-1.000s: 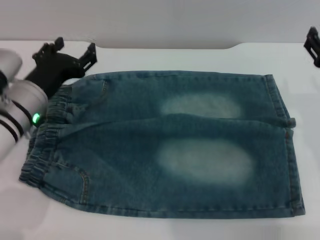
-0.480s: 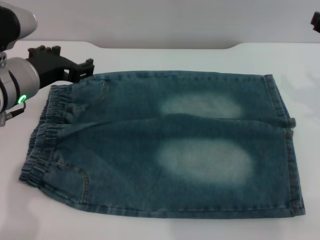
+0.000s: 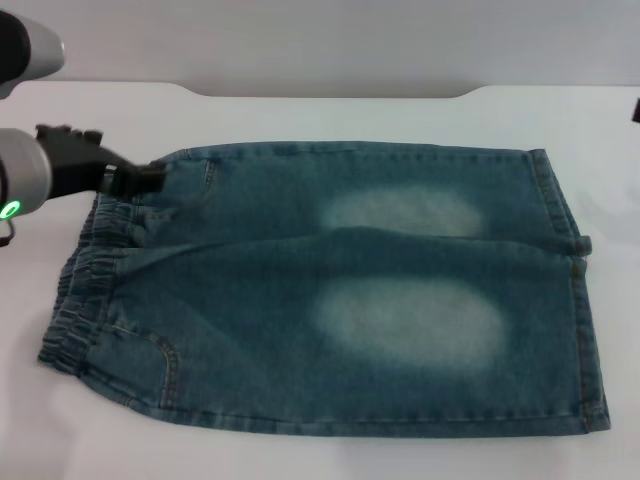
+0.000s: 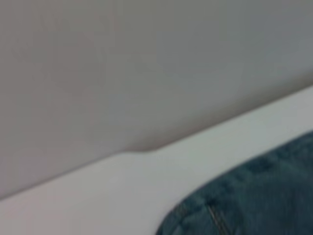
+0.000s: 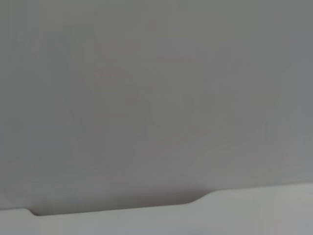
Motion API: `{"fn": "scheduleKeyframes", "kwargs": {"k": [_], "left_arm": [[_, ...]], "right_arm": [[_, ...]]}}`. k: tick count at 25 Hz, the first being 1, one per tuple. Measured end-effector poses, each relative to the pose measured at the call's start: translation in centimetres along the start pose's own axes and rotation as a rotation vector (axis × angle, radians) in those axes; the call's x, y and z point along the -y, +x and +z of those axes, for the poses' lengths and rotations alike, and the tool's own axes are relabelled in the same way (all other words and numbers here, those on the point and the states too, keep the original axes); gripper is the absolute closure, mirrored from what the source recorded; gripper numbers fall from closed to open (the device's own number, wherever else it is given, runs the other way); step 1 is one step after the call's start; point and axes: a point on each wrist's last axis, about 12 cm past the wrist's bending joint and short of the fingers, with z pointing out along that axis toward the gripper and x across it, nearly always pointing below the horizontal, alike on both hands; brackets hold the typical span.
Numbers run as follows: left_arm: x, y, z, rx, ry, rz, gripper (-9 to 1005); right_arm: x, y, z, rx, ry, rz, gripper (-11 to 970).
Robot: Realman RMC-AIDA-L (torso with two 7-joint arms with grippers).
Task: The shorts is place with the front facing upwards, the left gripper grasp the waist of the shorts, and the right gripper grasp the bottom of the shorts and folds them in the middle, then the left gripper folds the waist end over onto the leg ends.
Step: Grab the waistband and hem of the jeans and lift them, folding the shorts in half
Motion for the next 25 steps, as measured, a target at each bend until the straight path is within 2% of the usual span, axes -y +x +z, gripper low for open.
{"fn": "scheduleKeyframes", "kwargs": {"k": [4, 5, 10, 14, 17, 18, 20, 25], "left_arm": [[-0.2, 0.2, -0.3, -0.036, 0.006, -0.003, 216], [-0.5, 0.7, -1.0, -0.132, 0.019, -0.015, 216], [-0.9, 2.0, -1.4, -0.276, -0.030, -0.026, 217], [-0.9, 2.7, -1.7, -0.365, -0.030, -0.041, 217], [-0.9, 2.9, -1.9, -0.388, -0.026, -0.048, 217], [-0.9, 3.2, -2.1, -0.441, -0.014, -0.062, 217], [-0.7, 3.2, -2.2, -0.467, -0.004, -0.060, 217], [-0.3, 3.3, -2.0, -0.522, 0.020, -0.053, 218]], "right_arm": [[0.9, 0.8, -1.3, -0.007, -0.018, 0.082, 191], [1.0, 1.0, -1.5, -0.012, -0.020, 0.093, 191], [1.6, 2.3, -2.0, -0.045, -0.011, 0.131, 191], [2.0, 4.0, -1.5, -0.098, -0.021, 0.192, 192], [2.1, 4.9, -1.3, -0.132, -0.027, 0.222, 192], [2.2, 5.1, -1.3, -0.139, -0.028, 0.229, 192], [2.1, 5.3, -1.4, -0.152, -0.032, 0.237, 192], [1.3, 5.9, -1.6, -0.238, -0.081, 0.249, 193]]}}
